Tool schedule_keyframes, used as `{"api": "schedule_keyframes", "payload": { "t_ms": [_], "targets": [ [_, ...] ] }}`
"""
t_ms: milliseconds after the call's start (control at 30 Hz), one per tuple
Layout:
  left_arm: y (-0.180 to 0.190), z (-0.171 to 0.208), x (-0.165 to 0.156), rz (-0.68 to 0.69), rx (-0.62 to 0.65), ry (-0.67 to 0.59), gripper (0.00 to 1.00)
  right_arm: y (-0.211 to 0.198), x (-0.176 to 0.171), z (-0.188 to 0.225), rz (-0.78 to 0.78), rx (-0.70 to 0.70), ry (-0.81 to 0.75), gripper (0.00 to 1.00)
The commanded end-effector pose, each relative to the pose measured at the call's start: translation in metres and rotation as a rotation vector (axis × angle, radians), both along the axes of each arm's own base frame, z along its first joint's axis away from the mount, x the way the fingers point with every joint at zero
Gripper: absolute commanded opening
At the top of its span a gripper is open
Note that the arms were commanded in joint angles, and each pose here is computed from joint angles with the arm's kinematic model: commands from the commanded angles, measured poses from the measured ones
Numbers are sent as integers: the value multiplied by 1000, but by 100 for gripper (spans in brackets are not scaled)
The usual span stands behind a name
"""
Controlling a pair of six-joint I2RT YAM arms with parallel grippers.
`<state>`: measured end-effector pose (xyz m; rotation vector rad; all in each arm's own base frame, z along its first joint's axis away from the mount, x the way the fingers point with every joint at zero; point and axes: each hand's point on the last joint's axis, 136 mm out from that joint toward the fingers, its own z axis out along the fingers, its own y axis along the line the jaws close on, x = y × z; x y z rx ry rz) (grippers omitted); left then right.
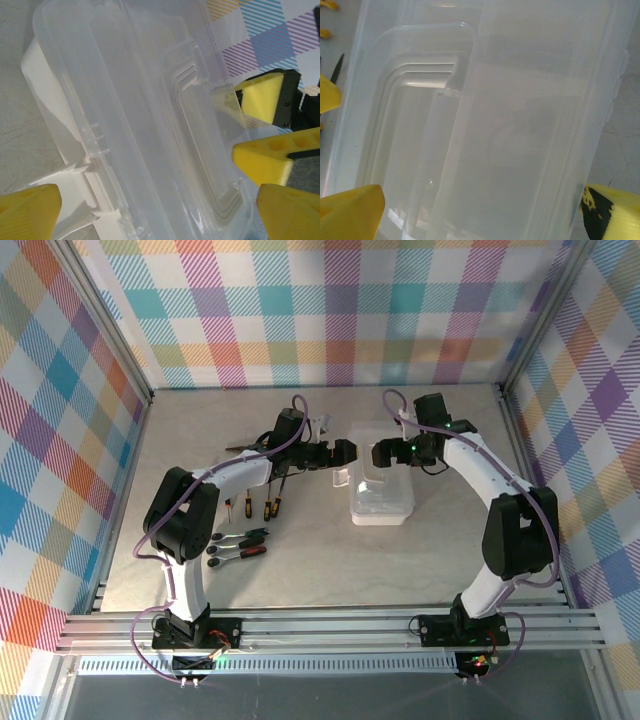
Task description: Pack the tool kit
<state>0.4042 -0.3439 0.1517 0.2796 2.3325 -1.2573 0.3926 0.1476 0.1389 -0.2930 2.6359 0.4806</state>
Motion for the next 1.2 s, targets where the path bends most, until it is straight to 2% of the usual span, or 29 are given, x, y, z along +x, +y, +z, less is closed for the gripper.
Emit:
{"api": "schedule_keyframes", "payload": {
  "t_ms": [0, 133, 400, 500, 867, 1167],
  "targets": [
    [2, 14, 0, -3, -11, -38, 100, -3, 5, -1, 1, -20, 12, 99],
    [2, 15, 0, -5, -10, -39, 100, -5, 6, -6, -7, -38, 25, 99],
    [2, 17, 0, -8, -9, -41, 99, -3, 3, 3, 0, -13, 0, 79],
    [3, 22, 1, -11, -8, -50, 100, 0, 1, 10, 9, 42, -24, 73],
    [2, 47, 5, -25, -45, -88, 100, 1, -2, 40, 9, 342, -62, 70],
    [-12, 84, 9, -69, -146, -145, 100, -3, -2, 44, 5, 460, -59, 67]
  ]
}}
